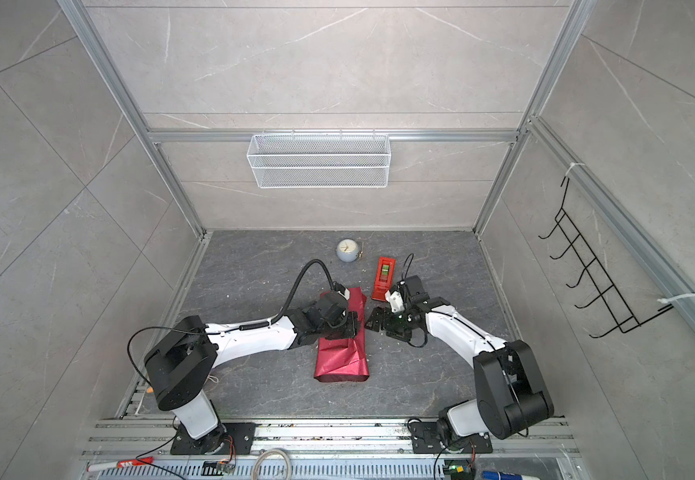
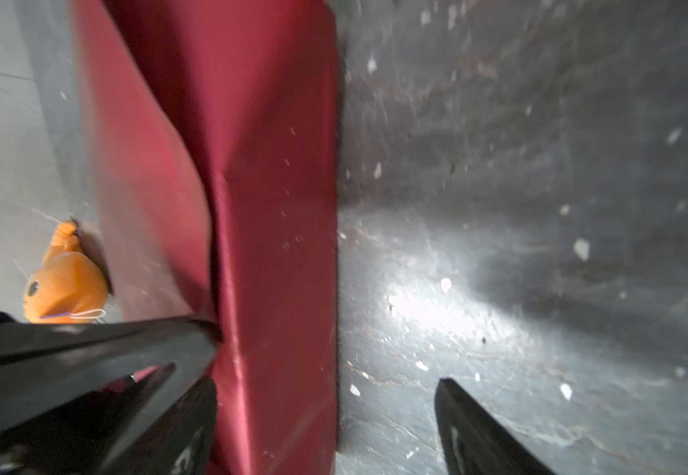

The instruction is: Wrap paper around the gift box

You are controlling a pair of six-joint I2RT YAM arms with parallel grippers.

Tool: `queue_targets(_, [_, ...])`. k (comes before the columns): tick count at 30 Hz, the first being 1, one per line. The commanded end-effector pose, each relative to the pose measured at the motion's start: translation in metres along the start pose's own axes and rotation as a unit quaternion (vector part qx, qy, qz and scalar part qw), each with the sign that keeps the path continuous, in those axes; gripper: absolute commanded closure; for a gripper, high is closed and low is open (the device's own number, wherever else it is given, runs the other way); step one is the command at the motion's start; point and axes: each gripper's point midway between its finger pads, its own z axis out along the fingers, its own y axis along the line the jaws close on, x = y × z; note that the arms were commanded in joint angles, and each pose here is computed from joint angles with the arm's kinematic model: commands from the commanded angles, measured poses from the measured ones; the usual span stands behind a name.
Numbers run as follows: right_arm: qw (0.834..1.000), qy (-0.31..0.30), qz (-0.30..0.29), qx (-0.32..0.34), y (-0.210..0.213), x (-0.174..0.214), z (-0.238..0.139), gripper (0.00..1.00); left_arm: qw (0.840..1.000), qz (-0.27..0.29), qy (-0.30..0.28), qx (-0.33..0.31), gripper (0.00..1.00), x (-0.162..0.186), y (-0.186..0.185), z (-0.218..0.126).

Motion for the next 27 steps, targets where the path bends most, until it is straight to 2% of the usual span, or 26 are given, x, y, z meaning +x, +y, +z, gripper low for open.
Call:
queue_targets(1, [0.999, -0.026, 0.003, -0.026, 0.016, -0.023, -0.006, 0.15, 0.994, -0.007, 0.066, -0.083, 1.00, 0.042, 0.050, 0.006])
queue_targets(11, [0.999, -0.024, 0.013, -0.044, 0.023, -0.045, 0.019, 0.16, 0.995, -0.006, 0.066, -0.078, 1.00, 0.040, 0.047, 0.006])
queue_targets(21, [0.999, -0.004, 0.018, -0.044, 0.018, -0.041, 0.041, 0.17, 0.995, -0.007, 0.068, -0.077, 1.00, 0.041, 0.047, 0.008])
queue_targets(27, [1.000, 0.008, 0.017, -0.021, 0.005, -0.032, 0.048, 0.17, 0.995, -0.005, 0.068, -0.073, 1.00, 0.041, 0.045, 0.009])
